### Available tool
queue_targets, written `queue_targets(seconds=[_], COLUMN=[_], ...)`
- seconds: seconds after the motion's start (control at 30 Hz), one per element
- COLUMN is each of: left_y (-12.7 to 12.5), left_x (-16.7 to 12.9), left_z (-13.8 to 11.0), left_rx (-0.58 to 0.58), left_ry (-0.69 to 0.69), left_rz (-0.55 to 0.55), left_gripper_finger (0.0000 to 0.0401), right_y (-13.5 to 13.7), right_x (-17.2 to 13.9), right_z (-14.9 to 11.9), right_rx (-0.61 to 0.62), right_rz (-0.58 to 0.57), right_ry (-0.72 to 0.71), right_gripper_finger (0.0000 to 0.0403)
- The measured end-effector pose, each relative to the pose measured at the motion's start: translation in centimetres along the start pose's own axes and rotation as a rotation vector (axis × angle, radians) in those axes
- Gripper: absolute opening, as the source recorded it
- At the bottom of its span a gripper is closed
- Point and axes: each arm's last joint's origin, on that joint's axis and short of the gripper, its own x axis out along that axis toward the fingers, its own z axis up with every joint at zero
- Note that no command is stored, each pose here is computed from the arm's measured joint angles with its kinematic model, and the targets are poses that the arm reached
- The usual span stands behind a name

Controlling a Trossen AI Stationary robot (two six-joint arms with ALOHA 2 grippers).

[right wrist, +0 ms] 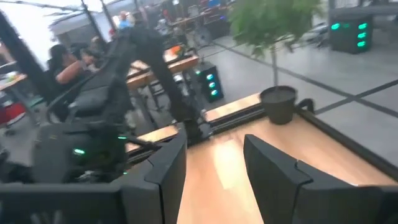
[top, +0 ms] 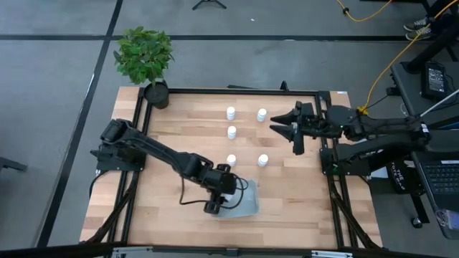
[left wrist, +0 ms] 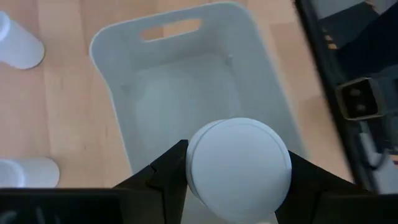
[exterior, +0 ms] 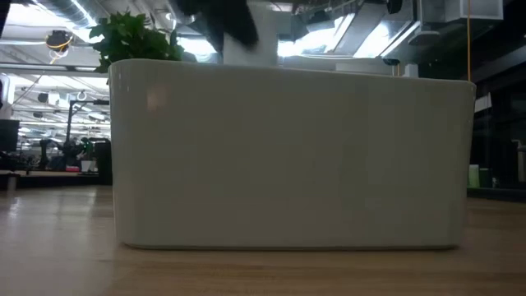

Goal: Pick and place pill bottles into a basket
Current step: Put the white medicine bottle into the gray bin

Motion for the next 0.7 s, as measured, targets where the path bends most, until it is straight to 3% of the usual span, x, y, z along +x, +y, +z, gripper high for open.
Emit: queue_targets(seconds=[0.3,0.53,0.6,0.7], left_y=[0.7,1.3,1.6,1.7], left_x=[5.0,6.7,6.5,5.7], left_z=[-1.4,-1.9,-1.8,-1.4], left_rx=[-0.025,-0.194,-0.239,-0.271], left_ry=[0.104,0.134,0.13,0.113], left_rz=[0.036,0.058,0.065,0.074], left_gripper_finger=[0.0169,0.017,0.0205,0.0289], right_y=[0.6,0.6,0.6,0.6], right_x=[-0.9,-1.8,-1.9,-1.9], right_z=[0.4,0.9,0.9,0.9], right_rx=[0.003,-0.012,-0.018,-0.038], right_rz=[0.063,0.073,0.074,0.074], right_ry=[-0.02,-0.053,-0.055,-0.057], right_gripper_finger=[0.0163,0.0163,0.0163,0.0163])
